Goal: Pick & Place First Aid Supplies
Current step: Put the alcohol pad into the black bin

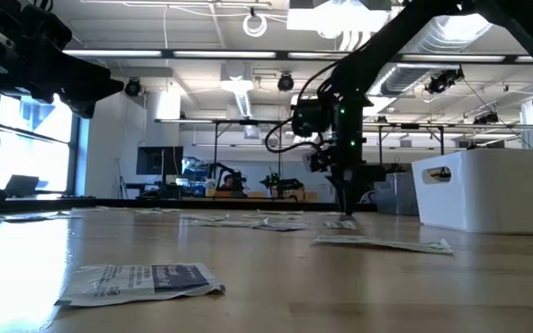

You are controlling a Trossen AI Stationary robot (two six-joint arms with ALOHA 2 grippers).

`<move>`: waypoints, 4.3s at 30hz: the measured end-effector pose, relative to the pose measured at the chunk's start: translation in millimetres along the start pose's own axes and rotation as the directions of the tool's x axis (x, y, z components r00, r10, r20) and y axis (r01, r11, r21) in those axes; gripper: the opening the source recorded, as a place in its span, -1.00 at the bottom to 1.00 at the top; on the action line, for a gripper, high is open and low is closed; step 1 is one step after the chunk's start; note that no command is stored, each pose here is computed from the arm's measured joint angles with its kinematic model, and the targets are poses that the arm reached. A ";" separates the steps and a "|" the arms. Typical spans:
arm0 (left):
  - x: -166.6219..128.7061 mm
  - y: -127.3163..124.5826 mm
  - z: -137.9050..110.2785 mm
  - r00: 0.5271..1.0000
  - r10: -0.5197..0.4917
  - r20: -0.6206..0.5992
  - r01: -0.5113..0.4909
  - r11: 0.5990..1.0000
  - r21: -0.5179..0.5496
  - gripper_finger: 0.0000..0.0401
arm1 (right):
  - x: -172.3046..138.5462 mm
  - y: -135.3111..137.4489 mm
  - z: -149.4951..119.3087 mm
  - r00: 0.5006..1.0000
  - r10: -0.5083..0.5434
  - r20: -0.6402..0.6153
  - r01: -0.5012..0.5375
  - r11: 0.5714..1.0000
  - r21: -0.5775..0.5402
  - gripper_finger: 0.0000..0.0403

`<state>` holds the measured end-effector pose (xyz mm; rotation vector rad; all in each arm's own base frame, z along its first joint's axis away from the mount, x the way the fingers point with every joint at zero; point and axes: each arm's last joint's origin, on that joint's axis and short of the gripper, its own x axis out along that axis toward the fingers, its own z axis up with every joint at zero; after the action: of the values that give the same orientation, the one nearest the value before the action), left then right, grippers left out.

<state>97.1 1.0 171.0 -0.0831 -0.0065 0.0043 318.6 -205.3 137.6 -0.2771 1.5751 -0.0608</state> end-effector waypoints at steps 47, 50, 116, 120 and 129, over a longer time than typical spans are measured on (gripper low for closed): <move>0.0 0.0 0.0 1.000 0.000 0.000 0.000 1.000 0.000 -0.22 | 13.9 -15.2 -10.5 0.979 0.152 0.133 -0.168 0.979 0.113 -0.79; 0.0 0.0 0.0 1.000 0.000 0.000 0.000 1.000 0.000 -0.22 | 10.3 -15.2 -10.4 0.980 0.145 0.139 -0.161 0.980 0.114 -0.84; 0.0 0.0 0.0 1.000 0.000 0.000 0.000 1.000 0.000 -0.22 | -36.7 -21.9 -147.6 0.994 0.033 -0.105 0.082 0.408 0.909 -0.81; 0.0 0.0 0.0 1.000 0.000 0.000 0.000 1.000 0.000 -0.22 | -36.5 -23.3 -146.7 0.995 0.020 -0.095 0.079 0.396 0.915 -0.64; 0.0 0.0 0.0 1.000 0.000 0.000 0.000 1.000 0.000 -0.22 | -68.3 -8.8 -135.7 0.997 -0.059 -0.051 0.071 0.426 0.902 -0.52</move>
<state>97.1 1.0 171.0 -0.0833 -0.0065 0.0043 185.4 -217.5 210.0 0.5454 1.3196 -0.9720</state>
